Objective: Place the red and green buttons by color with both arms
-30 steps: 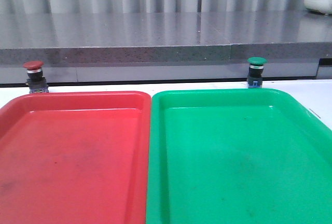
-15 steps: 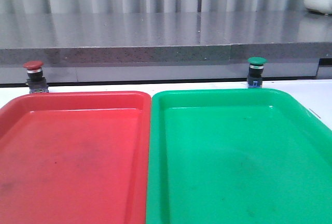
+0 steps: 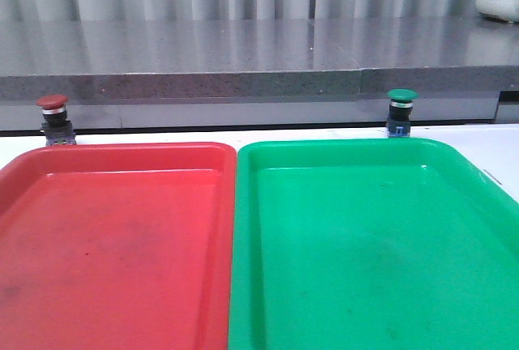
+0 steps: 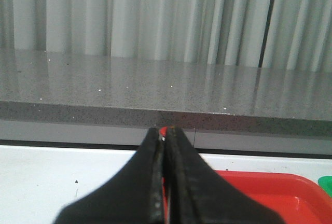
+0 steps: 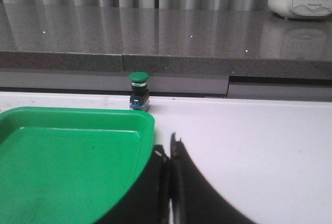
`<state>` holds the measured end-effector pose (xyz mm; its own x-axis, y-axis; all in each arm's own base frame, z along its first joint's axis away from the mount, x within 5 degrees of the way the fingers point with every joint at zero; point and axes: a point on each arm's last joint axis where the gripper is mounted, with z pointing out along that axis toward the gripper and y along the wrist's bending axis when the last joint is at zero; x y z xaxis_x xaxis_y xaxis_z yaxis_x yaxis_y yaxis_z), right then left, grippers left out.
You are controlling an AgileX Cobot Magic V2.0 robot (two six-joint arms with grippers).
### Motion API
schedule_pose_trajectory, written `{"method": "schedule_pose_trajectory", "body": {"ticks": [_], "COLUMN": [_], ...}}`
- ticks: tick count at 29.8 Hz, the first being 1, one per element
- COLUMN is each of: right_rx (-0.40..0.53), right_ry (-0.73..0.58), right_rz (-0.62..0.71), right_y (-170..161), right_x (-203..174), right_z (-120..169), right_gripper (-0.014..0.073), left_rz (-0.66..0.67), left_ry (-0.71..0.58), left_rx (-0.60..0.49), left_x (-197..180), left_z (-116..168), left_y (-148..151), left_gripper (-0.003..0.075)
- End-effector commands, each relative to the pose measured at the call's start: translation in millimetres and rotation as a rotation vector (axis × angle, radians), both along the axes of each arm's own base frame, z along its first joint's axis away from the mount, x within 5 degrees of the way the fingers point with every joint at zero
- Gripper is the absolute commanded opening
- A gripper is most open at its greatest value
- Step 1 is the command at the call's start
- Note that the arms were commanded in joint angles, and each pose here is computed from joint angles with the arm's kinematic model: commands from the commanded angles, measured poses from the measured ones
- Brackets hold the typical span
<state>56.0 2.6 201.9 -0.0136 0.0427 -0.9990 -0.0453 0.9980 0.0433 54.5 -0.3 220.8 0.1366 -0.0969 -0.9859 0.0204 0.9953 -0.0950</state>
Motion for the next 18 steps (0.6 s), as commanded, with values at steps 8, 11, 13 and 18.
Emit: {"method": "schedule_pose_trajectory", "body": {"ticks": [8, 11, 13, 18], "right_rx": [-0.024, -0.027, -0.031, -0.033], "right_ry": [-0.148, -0.073, 0.005, 0.214], "right_rz": [-0.008, -0.005, -0.003, 0.001], "right_y": [-1.1, -0.9, -0.5, 0.5], "right_x": [-22.3, -18.8, -12.1, 12.2], "right_z": [98.2, 120.1, 130.0, 126.2], "right_gripper": [-0.0108, -0.0108, -0.0108, -0.0108], "left_rz": [-0.01, -0.018, -0.022, -0.029], "left_ry": [-0.122, -0.028, 0.056, 0.241], "left_rx": [0.0, 0.003, 0.005, 0.007], "left_x": [-25.6, -20.6, -13.1, 12.8], "left_z": [112.3, 138.1, 147.4, 145.8], "left_y": [-0.8, -1.6, -2.1, -2.8], "left_gripper": [-0.002, -0.002, -0.002, -0.002]}}
